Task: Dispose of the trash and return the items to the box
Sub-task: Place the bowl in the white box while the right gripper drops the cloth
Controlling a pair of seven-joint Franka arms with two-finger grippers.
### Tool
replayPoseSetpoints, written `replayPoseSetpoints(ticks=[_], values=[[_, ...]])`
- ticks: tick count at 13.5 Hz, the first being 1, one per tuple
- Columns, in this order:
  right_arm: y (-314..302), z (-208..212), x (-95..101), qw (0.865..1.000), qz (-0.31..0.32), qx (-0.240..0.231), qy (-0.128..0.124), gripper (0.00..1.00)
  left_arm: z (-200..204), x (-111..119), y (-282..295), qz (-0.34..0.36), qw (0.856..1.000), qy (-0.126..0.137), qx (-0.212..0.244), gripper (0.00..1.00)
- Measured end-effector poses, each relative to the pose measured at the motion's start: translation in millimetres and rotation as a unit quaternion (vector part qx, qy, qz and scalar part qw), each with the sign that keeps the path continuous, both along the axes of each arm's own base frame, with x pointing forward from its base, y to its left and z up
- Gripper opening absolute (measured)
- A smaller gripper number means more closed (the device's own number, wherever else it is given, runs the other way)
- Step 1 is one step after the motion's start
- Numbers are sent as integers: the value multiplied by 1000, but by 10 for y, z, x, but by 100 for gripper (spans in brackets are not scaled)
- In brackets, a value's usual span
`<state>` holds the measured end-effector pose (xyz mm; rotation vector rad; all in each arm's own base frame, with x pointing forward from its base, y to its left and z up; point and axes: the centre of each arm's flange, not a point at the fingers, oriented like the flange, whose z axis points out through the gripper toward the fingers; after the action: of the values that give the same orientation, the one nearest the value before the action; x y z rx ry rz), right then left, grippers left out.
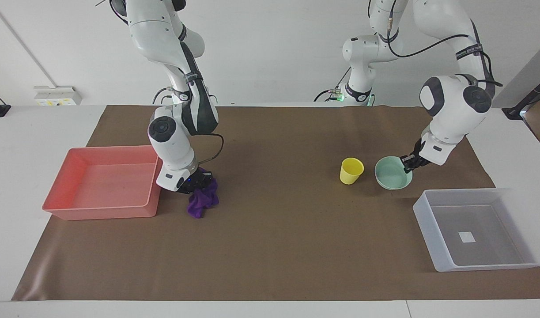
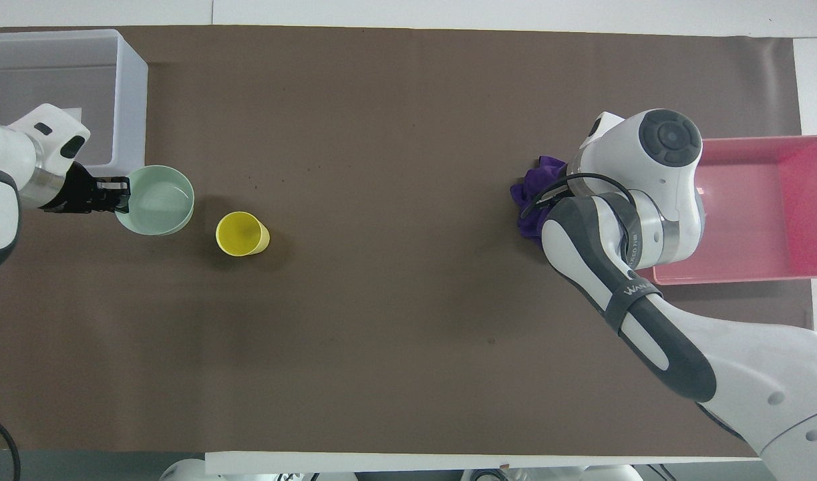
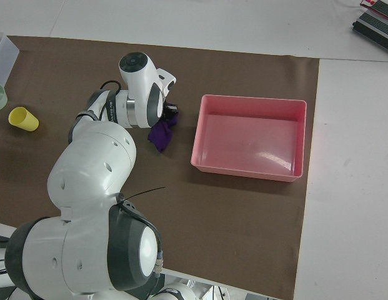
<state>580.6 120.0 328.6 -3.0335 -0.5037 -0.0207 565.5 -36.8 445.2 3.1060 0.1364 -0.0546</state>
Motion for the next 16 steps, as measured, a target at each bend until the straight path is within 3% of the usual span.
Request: replayPoseSetpoints(ticks=[3,5,9,14,16], values=[[-62,659,-52,1000,0,-1,6,10,354,351,417,61,996,-44,-39,4],[-242,1194,-120,1000,-12,-1,-1,10,346,740,870,97,992,-70,-45,3],[-1015,1699,-278,998,-65,-24,-8,10,-253,1342,1494,129,986,-103,-31,3],[-2166,1571,-427,995,-93,-30,9,10,-1139,1418,1676,135,983,-125,-15,3],[-2424,1339,-521,993,-115,-29,17,10,-1202,1406,1689,119,984,-134,-10,23]])
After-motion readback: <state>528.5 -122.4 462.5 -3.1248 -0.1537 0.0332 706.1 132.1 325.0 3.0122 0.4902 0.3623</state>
